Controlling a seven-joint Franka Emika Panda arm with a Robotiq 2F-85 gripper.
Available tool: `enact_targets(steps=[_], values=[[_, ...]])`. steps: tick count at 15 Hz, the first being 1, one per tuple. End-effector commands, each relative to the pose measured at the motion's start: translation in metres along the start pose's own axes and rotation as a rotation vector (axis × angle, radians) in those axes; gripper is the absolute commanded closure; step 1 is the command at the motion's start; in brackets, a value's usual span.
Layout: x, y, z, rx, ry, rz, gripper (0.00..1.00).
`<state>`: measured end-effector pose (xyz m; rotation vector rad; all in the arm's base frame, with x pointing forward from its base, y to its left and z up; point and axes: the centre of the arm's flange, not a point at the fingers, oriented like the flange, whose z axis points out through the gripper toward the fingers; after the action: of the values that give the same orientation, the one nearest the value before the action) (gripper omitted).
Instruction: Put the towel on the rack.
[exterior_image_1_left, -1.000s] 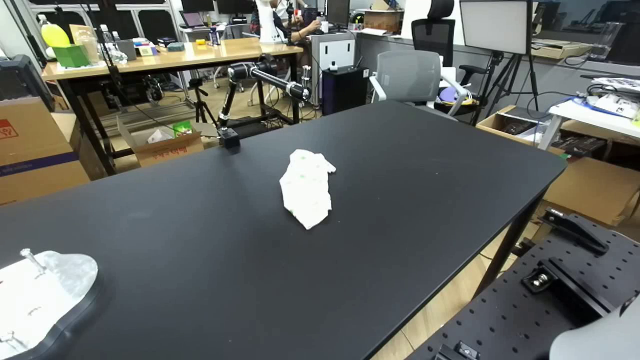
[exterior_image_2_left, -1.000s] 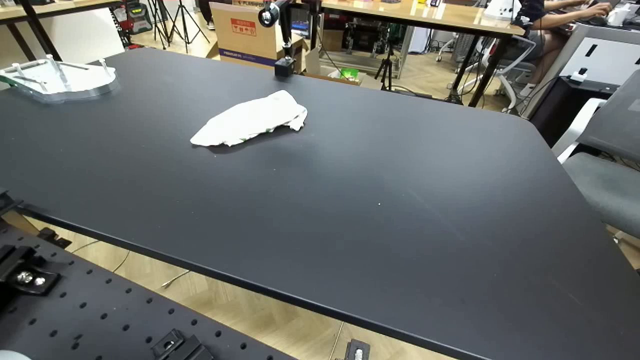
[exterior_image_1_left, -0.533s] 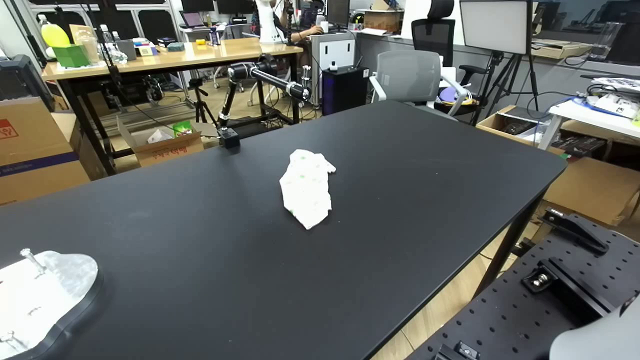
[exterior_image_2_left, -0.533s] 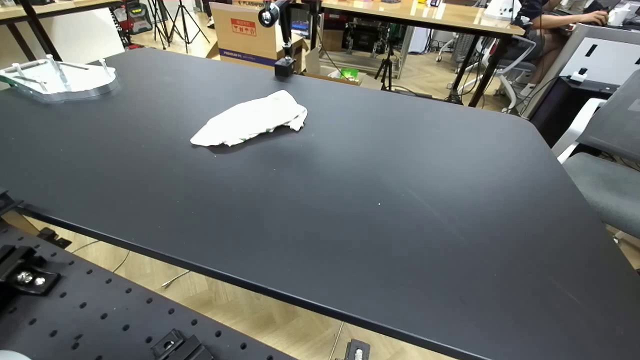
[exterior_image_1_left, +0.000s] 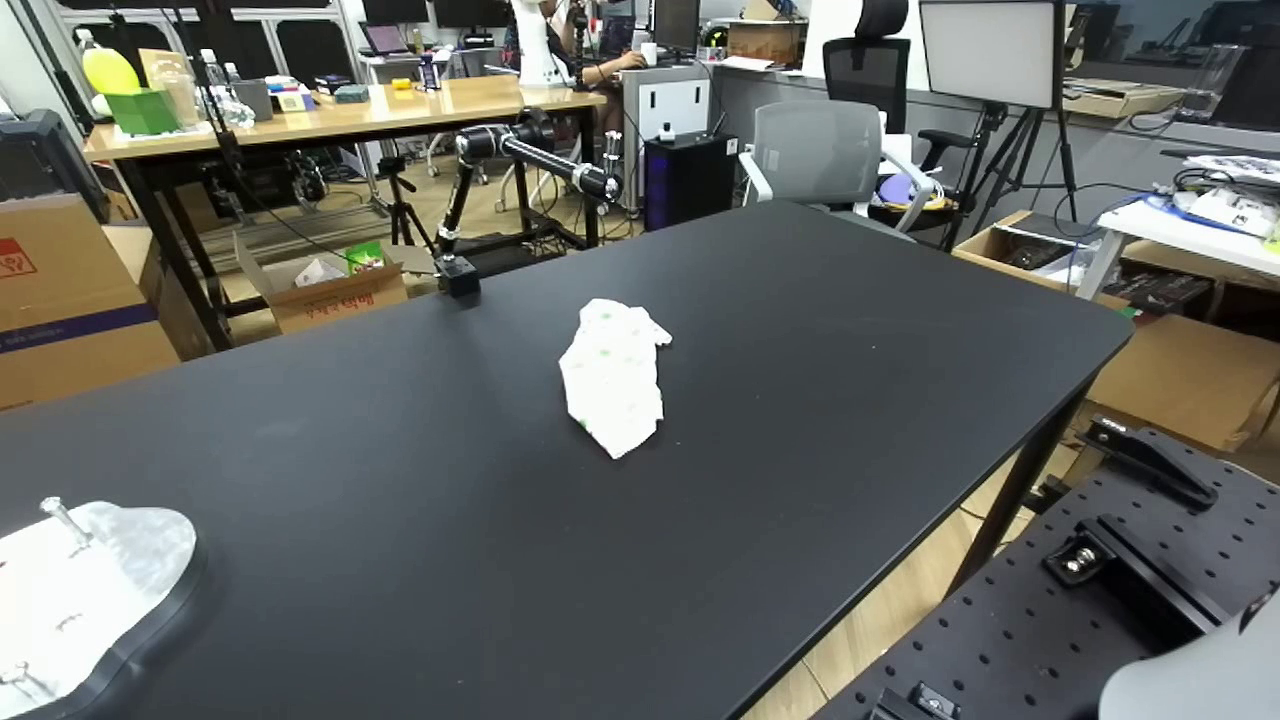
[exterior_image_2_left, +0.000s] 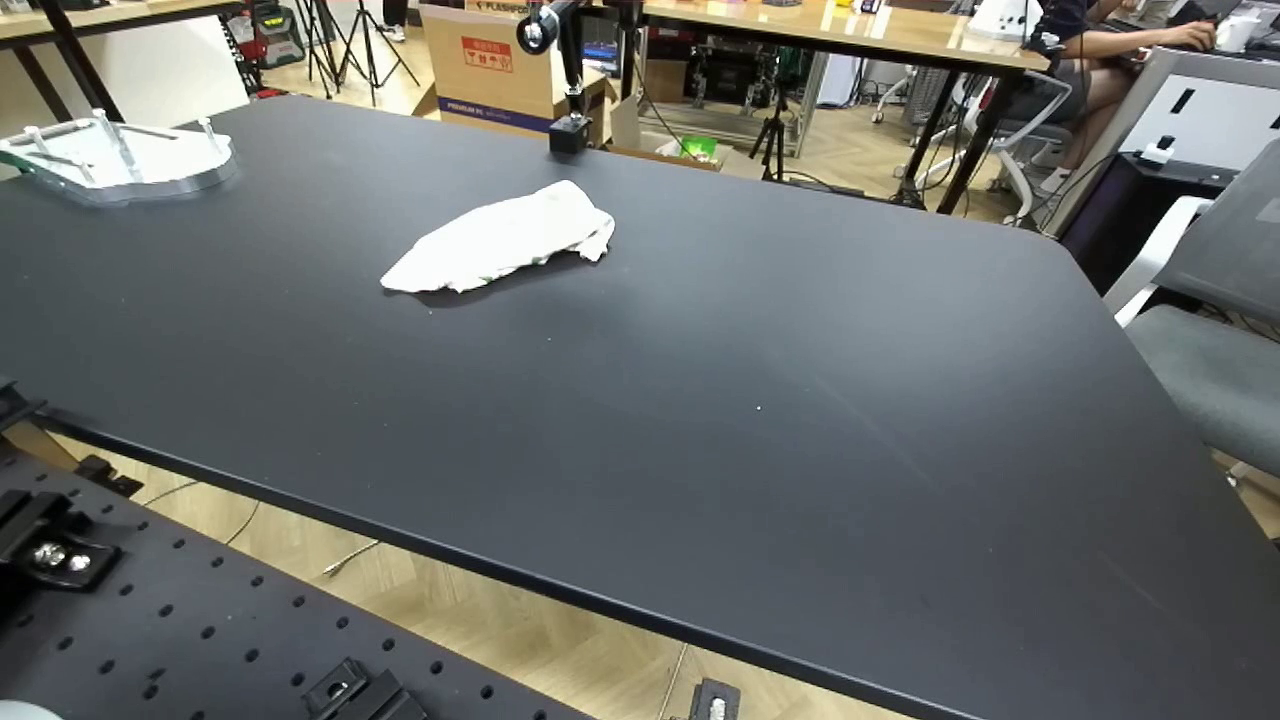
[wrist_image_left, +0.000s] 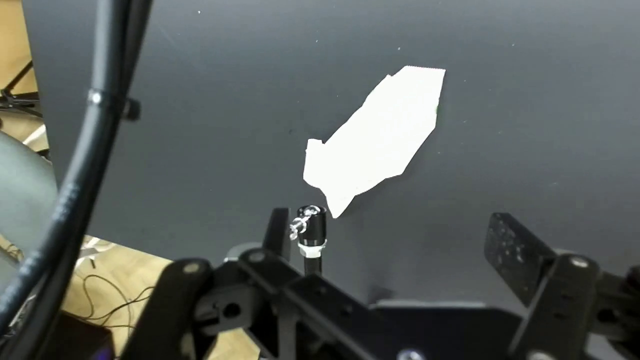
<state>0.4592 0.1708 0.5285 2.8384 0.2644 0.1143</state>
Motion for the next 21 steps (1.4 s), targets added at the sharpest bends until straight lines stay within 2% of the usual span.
enact_targets(steps=[1,5,9,13,16,17,18,21], values=[[0.000,-0.008,0.049,-0.082,0.035,0.145,0.00],[-0.007,-0.011,0.103,-0.108,0.037,0.246,0.00],[-0.026,-0.015,0.150,-0.090,0.001,0.324,0.00],[-0.046,-0.012,0.194,0.004,-0.024,0.325,0.00],[-0.055,-0.005,0.217,0.103,-0.018,0.323,0.00],[-0.056,-0.003,0.215,0.158,-0.004,0.318,0.00],[-0.048,-0.011,0.213,0.096,-0.018,0.320,0.00],[-0.050,-0.006,0.218,0.138,-0.008,0.317,0.00]])
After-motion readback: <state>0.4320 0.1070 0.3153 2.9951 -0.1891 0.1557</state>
